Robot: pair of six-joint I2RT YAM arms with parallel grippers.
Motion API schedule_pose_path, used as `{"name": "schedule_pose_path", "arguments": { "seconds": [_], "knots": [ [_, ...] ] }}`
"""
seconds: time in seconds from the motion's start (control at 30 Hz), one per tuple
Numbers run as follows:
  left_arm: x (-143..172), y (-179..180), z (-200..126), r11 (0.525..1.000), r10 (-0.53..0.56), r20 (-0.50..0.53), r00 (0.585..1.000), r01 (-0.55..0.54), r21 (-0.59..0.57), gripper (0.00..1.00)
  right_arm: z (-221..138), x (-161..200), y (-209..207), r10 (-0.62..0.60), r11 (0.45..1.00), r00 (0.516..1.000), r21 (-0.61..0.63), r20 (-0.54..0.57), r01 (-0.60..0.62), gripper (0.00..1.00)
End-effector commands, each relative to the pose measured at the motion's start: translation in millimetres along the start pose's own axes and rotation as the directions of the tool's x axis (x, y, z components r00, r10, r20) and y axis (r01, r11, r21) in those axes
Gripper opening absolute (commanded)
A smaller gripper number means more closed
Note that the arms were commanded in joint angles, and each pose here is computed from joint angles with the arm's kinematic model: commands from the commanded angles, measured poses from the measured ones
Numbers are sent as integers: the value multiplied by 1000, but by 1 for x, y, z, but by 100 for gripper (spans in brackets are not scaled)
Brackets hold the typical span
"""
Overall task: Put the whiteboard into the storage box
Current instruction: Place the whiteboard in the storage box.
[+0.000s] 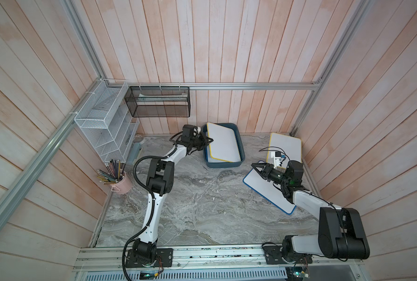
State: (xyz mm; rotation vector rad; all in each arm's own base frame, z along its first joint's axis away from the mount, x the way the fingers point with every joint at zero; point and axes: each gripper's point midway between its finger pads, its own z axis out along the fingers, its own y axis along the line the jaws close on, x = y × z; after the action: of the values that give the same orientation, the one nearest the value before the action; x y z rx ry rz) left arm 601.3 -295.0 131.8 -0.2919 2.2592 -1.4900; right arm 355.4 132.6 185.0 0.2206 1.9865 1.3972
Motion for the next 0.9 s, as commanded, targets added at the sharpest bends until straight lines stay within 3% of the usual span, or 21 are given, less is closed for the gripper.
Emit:
{"name": "schedule_pose_path", "arguments": {
  "seconds": [0.0, 0.27, 0.4, 0.6, 0.87],
  "knots": [
    [-3, -16, 3, 997, 54, -8, 998, -54, 53, 0, -4, 0, 0, -9, 1000, 1000, 8, 12, 9, 33],
    [5, 4, 13, 999, 39, -41, 998, -40, -19, 0, -5, -3, 4, -9, 1000, 1000, 5, 24, 8, 33],
    [4, 10, 10, 997, 43, -29, 999, -45, -65, 14, -5, -3, 5, -15, 1000, 1000, 8, 23, 15, 33],
    [0, 5, 4, 992, 79, -13, 997, -80, -94, 21, -5, -3, 3, -8, 1000, 1000, 10, 24, 8, 33],
    [-6, -5, -11, 978, 149, 21, 989, -144, -151, 41, -5, -4, 5, -18, 1000, 1000, 15, 18, 18, 33]
  ]
}}
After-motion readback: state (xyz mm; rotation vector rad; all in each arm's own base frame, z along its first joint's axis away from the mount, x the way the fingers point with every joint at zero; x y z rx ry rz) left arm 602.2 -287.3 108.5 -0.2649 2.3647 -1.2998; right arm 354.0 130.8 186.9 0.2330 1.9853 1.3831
